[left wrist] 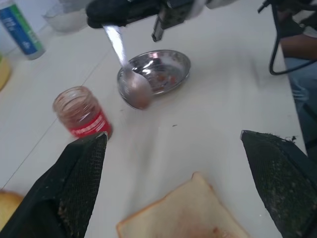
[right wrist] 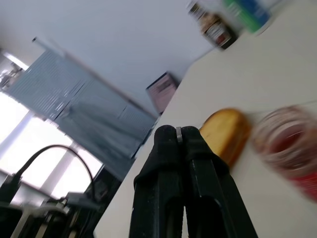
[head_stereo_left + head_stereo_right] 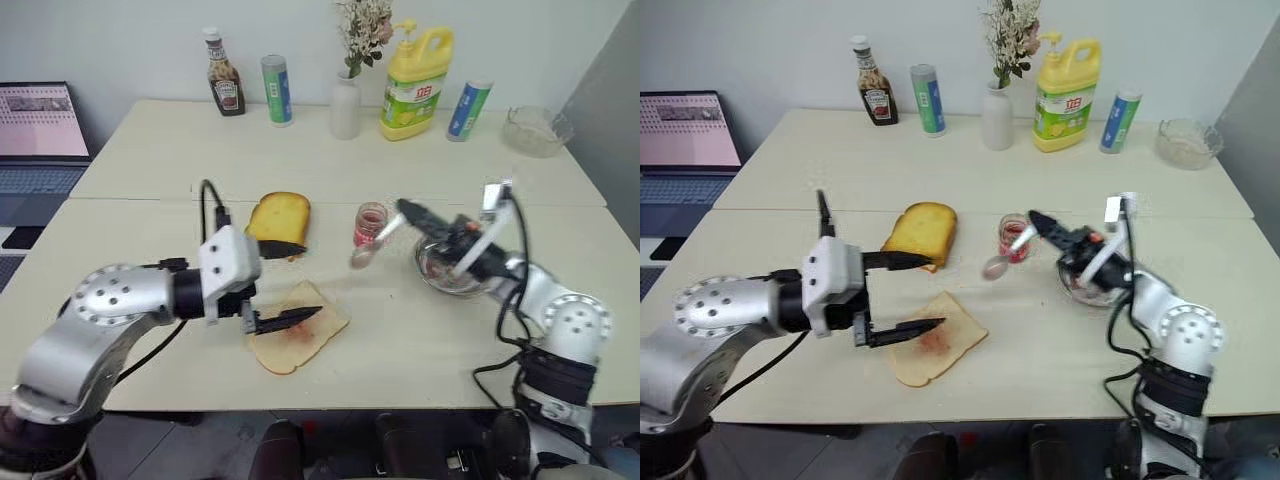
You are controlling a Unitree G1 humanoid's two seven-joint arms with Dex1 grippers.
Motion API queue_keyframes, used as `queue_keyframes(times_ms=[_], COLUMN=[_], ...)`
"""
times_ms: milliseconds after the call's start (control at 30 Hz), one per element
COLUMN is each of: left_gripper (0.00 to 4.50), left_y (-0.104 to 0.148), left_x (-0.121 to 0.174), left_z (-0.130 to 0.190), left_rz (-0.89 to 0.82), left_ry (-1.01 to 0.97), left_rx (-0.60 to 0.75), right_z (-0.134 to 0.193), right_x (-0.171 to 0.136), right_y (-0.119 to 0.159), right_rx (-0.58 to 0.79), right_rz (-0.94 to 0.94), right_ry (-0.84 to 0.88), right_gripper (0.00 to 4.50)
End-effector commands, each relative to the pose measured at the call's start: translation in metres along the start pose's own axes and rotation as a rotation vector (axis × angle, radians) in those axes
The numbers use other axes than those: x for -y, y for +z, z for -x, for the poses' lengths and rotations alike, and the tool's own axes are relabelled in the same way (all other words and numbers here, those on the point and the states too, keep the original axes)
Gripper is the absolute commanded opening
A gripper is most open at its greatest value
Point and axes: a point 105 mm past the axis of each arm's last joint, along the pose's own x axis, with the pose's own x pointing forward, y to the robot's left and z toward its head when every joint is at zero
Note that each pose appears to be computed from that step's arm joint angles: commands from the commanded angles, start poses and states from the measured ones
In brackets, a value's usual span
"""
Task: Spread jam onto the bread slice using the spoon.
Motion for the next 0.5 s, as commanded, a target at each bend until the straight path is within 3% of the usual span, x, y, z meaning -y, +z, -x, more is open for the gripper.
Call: queue_keyframes(times_ms=[33, 233, 500], left_gripper=[4.50, 4.50, 4.50], left_y=[0.007, 0.005, 0.016], left_x=[-0.005, -0.009, -0.014], left_z=[-0.013, -0.035, -0.060], left_rz=[-0.053, -0.117, -0.158], left_ry=[-0.023, -0.067, -0.082], left_rx=[0.031, 0.025, 0.053], right_z=[0.022, 0.060, 0.088], right_x=[-0.001, 0.033, 0.080], right_y=[0.027, 0.054, 0.062], right_rx=[0.101, 0.224, 0.280], right_rz=[0.058, 0.081, 0.086], right_ry=[-0.048, -0.238, -0.408], right_gripper=[0.02, 0.02, 0.02])
